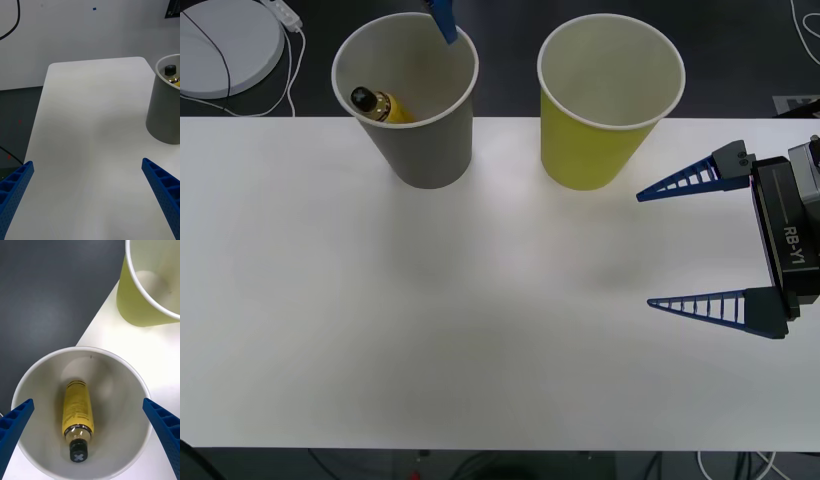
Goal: Put the can into the green bin and the plastic bottle into the gray bin
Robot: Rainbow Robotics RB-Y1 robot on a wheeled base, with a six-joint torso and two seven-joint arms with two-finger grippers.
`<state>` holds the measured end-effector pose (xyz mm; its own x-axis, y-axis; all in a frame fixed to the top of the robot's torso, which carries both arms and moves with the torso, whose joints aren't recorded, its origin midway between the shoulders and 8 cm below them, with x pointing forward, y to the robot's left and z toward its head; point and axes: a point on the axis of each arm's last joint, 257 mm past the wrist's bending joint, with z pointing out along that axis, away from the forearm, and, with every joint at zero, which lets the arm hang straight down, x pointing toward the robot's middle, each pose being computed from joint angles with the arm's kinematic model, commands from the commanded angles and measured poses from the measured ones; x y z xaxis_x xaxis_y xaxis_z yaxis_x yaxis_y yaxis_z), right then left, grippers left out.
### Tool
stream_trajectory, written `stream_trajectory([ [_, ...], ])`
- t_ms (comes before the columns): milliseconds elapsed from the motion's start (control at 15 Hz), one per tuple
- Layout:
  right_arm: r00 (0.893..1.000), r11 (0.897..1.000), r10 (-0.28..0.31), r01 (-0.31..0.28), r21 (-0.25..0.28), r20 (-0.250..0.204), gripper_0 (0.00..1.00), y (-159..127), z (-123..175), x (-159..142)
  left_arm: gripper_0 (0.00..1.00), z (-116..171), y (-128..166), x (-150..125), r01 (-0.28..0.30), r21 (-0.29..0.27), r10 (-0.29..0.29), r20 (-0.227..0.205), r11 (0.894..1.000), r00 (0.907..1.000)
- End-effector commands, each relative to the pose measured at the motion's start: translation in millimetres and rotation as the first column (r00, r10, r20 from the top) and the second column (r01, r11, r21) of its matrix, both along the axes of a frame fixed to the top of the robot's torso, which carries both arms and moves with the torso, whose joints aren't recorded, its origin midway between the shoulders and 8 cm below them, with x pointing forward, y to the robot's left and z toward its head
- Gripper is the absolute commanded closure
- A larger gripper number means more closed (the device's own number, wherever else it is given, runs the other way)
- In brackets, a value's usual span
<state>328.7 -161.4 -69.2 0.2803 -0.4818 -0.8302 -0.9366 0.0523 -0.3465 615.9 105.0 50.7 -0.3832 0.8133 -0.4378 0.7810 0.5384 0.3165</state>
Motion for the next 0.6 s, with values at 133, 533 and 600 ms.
stream_trajectory([
  [133, 1.000, 1.000, 0.000, 0.000, 0.000, 0.000, 0.00, 0, 0, 0, 0.00, -5, 23, -2, 0.035, 0.009, -0.035, -0.007, 0.999, 0.9994],
  [533, 1.000, 1.000, 0.000, 0.000, 0.000, 0.000, 0.00, 0, 0, 0, 0.00, -12, 60, -14, 0.066, 0.010, -0.067, 0.017, 0.998, 0.9976],
  [600, 1.000, 1.000, 0.000, 0.000, 0.000, 0.000, 0.00, 0, 0, 0, 0.00, -13, 67, -17, 0.065, 0.008, -0.066, 0.019, 0.998, 0.9977],
])
